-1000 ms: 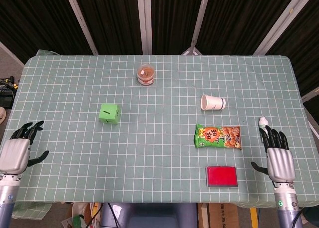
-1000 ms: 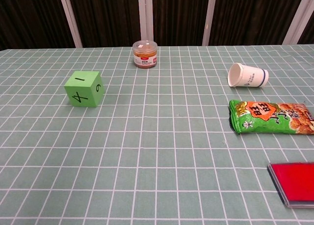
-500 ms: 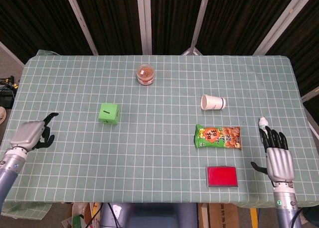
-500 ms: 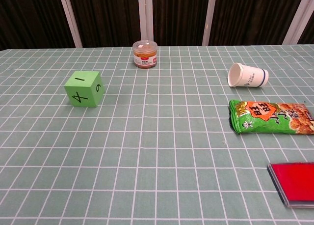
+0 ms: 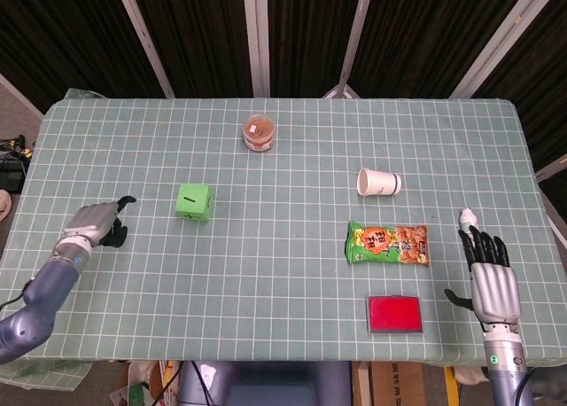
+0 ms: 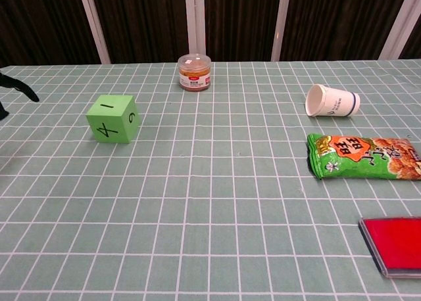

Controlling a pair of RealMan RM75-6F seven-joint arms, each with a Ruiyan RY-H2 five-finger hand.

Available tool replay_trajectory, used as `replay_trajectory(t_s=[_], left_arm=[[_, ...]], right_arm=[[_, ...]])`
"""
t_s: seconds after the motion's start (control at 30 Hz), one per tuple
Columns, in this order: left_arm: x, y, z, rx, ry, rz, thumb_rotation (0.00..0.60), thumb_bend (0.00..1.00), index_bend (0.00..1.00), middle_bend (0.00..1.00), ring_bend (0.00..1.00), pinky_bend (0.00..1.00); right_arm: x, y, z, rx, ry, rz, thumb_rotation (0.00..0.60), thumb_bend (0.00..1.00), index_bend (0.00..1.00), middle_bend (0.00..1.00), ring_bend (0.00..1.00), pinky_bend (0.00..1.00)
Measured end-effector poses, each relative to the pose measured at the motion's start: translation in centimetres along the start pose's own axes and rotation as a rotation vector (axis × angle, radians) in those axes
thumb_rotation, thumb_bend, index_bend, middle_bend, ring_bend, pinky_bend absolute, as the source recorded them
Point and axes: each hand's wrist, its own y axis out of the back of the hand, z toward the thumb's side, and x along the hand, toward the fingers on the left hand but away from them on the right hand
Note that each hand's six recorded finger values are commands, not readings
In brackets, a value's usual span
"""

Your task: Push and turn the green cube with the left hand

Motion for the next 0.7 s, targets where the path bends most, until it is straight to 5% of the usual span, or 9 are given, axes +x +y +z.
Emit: replay_trajectory(t_s=[0.7], left_arm=[[2.2, -2.8, 5.1, 0.025, -0.076, -0.01, 0.6, 0.74, 0.15, 0.76, 0.58, 0.69]], right_arm=[[-0.3, 0.0, -0.7, -0.005, -0.04, 0.002, 0.6, 0.04, 0.08, 0.0, 0.0, 0.0]])
